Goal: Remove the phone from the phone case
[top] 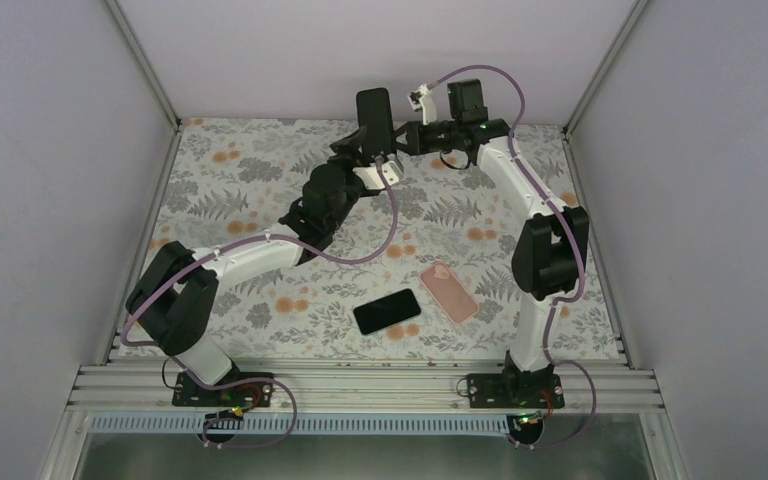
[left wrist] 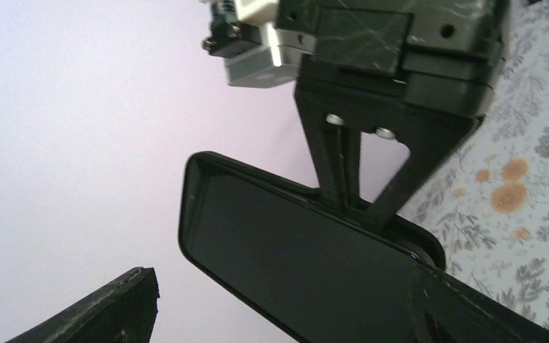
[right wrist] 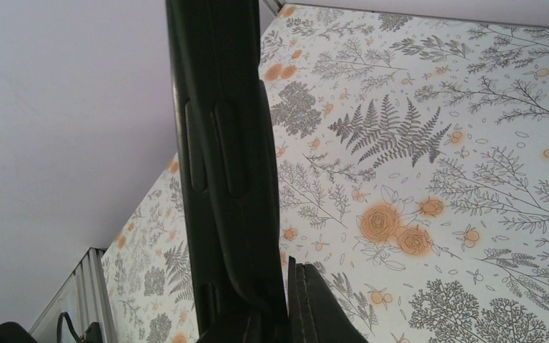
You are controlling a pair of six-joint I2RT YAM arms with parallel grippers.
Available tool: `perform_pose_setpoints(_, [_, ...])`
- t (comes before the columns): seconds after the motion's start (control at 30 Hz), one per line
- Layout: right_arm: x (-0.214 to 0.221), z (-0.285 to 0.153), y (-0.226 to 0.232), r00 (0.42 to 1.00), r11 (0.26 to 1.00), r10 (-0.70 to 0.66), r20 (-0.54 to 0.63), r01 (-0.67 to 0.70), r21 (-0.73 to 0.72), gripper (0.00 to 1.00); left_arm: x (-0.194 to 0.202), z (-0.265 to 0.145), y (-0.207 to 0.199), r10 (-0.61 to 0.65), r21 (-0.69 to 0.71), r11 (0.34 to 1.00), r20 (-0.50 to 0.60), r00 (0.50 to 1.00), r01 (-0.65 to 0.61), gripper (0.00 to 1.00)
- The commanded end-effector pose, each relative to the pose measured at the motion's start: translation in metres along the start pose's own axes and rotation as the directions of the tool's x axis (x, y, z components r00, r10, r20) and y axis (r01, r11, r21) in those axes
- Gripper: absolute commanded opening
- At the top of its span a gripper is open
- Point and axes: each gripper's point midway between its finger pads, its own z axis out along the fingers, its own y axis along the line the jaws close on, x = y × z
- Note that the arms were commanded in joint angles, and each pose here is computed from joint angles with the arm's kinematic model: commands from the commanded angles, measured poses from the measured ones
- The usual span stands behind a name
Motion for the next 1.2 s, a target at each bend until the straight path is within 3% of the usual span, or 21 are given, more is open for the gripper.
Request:
perform_pose_setpoints(0.0, [-0.015,-0.002,0.019,0.999,0.996,-0.031,0.042,0.034,-0.078,0.04,-0.003,0.006,0.009,-0.038,-0.066,0.997,0.023,0.999,0.039,0.87])
perform_pose_setpoints(0.67, [-0.018,-0.003,0.032,0.997,0.993,-0.050,0.052,0.056,-0.104,0.04,0.005,0.025,-0.002,-0.052,-0.062,0.997,-0.010,0.999,0.051,0.85])
perform_pose_setpoints(1.17, [-0.001,-0.005,0.037,0.997,0.993,-0.063,0.039,0.066,-0.101,0.04,0.025,0.020,0.044,-0.059,-0.287,0.957,-0.066,0.996,0.038,0.81])
